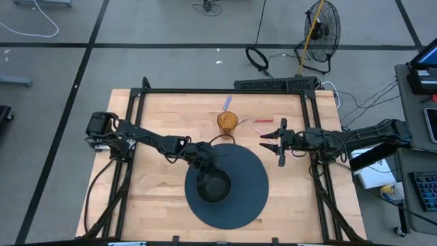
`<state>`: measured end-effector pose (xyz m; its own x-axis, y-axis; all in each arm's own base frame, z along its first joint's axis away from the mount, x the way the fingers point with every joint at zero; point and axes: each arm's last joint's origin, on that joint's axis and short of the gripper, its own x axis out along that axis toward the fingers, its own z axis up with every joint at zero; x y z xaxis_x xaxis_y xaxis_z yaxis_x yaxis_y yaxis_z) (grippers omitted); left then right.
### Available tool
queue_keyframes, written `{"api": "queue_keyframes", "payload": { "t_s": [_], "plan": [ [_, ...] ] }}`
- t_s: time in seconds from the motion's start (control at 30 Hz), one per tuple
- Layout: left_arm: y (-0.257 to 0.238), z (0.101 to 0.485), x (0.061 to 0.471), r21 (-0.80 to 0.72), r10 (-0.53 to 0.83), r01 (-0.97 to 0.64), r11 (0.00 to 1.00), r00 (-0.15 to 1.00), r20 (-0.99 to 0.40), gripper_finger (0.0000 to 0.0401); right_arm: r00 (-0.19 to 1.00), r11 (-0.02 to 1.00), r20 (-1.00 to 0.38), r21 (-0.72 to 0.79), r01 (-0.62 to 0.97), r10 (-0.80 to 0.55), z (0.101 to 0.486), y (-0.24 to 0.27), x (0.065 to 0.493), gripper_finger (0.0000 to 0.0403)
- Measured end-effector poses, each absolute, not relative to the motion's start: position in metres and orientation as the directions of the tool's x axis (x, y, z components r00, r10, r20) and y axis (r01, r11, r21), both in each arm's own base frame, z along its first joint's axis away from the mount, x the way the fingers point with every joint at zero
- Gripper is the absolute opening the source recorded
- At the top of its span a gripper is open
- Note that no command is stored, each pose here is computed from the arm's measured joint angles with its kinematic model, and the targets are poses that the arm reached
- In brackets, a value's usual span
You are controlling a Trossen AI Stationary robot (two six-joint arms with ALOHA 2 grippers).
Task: Pick & Place Utensil
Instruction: Put the black bowl on the left of the blue mat
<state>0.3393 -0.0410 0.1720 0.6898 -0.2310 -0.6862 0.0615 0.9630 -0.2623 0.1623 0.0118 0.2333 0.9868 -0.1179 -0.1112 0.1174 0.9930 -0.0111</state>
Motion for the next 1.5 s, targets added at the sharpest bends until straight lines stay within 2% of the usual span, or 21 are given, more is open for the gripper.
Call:
{"api": "queue_keyframes", "payload": {
  "t_s": [0.2,0.43,0.67,1.1,1.5],
  "plan": [
    [-0.0407,0.1702,0.3375,-0.262,-0.227,0.05,0.964,0.67,-0.707,0.0028,0.986,0.993,-0.116,-0.012,0.117,-0.118,0.2328,0.0118,0.1622,0.013],
    [-0.0406,0.1707,0.338,-0.258,-0.221,0.047,0.965,0.677,-0.702,0.0008,0.986,0.993,-0.116,-0.012,0.117,-0.118,0.2328,0.0118,0.1622,0.013],
    [-0.0408,0.1705,0.3378,-0.265,-0.228,0.05,0.963,0.673,-0.704,0.0045,0.986,0.993,-0.116,-0.012,0.117,-0.118,0.2328,0.0118,0.1622,0.013],
    [-0.0411,0.1704,0.3376,-0.263,-0.238,0.066,0.963,0.67,-0.704,0.0015,0.986,0.993,-0.116,-0.012,0.117,-0.118,0.2327,0.0118,0.1622,0.013],
    [-0.0415,0.173,0.3401,-0.261,-0.245,0.085,0.962,0.695,-0.676,0.0091,0.986,0.993,-0.116,-0.012,0.117,-0.118,0.2327,0.0118,0.1622,0.013]
  ]
}}
